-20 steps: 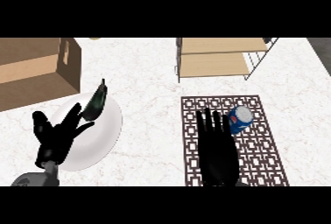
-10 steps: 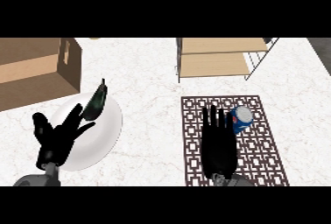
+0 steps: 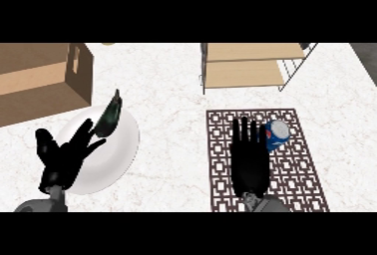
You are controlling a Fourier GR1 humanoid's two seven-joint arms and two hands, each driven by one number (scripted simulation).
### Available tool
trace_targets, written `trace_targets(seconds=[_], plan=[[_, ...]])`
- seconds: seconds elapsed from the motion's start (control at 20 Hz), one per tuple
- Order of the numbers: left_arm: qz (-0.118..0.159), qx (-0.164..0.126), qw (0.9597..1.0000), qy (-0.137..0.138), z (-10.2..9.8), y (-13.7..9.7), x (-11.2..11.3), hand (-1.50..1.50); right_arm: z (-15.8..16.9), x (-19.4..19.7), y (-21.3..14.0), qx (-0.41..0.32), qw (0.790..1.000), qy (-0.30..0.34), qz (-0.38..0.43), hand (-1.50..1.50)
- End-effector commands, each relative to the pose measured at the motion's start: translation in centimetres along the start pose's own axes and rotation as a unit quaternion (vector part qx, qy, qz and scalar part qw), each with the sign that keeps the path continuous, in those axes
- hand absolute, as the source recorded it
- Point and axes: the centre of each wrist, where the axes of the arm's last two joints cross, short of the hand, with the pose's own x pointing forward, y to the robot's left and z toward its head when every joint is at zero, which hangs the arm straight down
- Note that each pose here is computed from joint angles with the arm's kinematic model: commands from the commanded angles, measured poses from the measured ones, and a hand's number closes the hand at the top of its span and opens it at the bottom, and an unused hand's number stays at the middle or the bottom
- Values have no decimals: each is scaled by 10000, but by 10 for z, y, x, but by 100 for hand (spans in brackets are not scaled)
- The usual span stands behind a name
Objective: Pick the sweet potato from the placemat and place it in the tiered shelf
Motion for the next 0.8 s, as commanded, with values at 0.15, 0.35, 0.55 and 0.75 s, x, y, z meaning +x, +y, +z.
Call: trace_targets(seconds=[0.15,0.35,0.55,0.75], plan=[[19,32,9998,171,-6,7,-14,0,-7,7,0,-69,9998,-191,-76,-150],[-133,8,9999,79,5,5,-6,0,-28,-6,32,170,9995,-268,-70,-150],[8,23,9998,172,-2,-9,0,0,-22,-10,36,1001,9860,-847,1031,150],[4,85,9998,164,-5,4,0,0,-21,14,23,826,9914,-956,342,150]])
